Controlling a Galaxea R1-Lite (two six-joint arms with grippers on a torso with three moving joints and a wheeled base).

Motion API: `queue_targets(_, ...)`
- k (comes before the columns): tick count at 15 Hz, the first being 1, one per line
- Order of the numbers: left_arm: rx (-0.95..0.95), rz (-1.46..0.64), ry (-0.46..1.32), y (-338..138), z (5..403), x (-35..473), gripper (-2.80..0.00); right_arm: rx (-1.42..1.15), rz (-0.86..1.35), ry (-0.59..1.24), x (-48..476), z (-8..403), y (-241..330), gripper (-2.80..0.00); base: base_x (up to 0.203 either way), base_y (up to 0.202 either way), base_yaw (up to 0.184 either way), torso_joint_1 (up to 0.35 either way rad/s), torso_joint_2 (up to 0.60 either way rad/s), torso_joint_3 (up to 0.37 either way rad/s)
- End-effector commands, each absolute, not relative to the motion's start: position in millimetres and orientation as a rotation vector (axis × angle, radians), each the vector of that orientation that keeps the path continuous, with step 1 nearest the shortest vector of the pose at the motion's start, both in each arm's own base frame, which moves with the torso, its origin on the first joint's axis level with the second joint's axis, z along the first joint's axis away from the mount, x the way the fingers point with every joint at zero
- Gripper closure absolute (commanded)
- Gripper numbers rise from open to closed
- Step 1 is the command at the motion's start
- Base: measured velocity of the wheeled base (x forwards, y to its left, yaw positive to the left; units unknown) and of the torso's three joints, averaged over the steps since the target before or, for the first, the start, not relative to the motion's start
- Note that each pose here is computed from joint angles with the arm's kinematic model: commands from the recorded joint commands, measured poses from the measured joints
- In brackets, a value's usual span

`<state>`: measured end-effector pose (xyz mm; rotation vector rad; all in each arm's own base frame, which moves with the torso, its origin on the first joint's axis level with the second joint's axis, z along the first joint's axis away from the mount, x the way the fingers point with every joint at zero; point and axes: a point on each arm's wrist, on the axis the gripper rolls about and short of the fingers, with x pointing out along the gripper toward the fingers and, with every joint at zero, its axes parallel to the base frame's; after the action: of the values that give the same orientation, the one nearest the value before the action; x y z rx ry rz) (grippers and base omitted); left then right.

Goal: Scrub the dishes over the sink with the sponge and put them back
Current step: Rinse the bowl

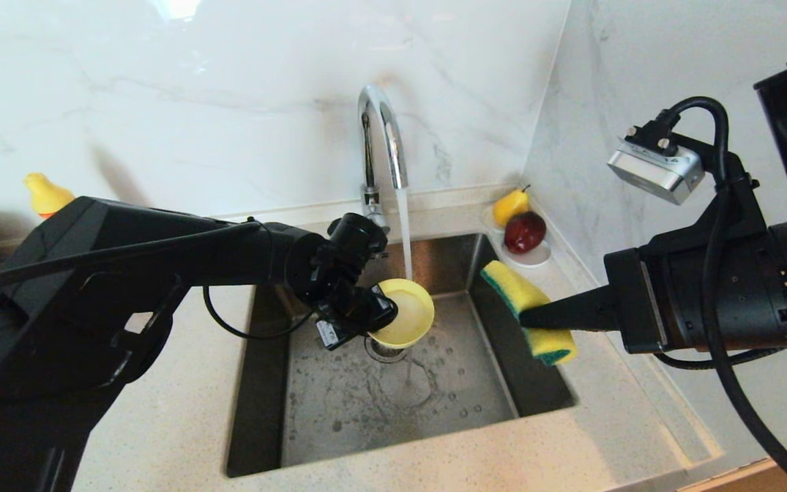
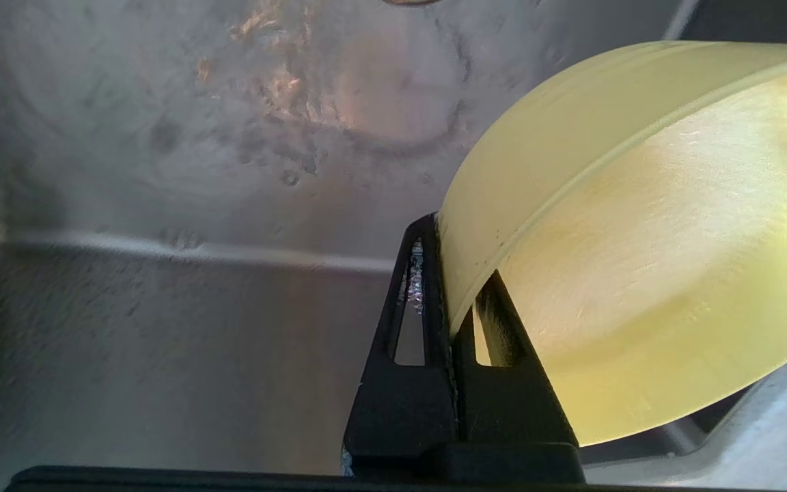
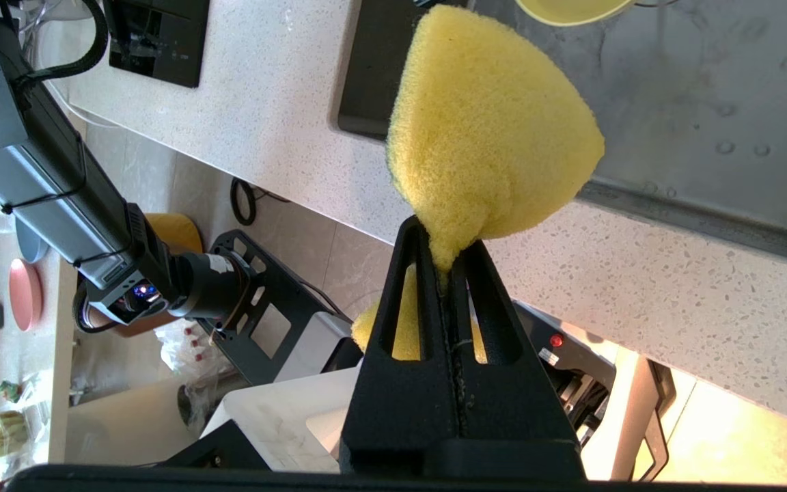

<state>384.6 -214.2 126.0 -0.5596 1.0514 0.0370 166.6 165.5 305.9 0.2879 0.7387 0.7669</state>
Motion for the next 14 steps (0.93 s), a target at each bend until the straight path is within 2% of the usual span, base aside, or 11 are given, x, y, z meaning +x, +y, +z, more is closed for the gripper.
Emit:
queue_targets(1,-0.554,0.05,1.072,-213.1,127.1,381.3,0.0,0.29,0.767,0.743,166.3,305.6,165.4,0.0,0.0,0.0,0.0,0.0,0.0,0.0)
queue_targets(4,-0.556,0.043,1.107,-213.0,124.8,379.5,0.0,0.29,0.765,0.747,166.4,304.9,165.5,0.0,0.0,0.0,0.0,0.0,0.0,0.0)
queue_targets(14,-0.588,0.035,1.064,-223.1,120.3,399.4,0.0,0.289,0.764,0.745,168.6,300.7,167.2,0.0,0.0,0.0,0.0,0.0,0.0,0.0)
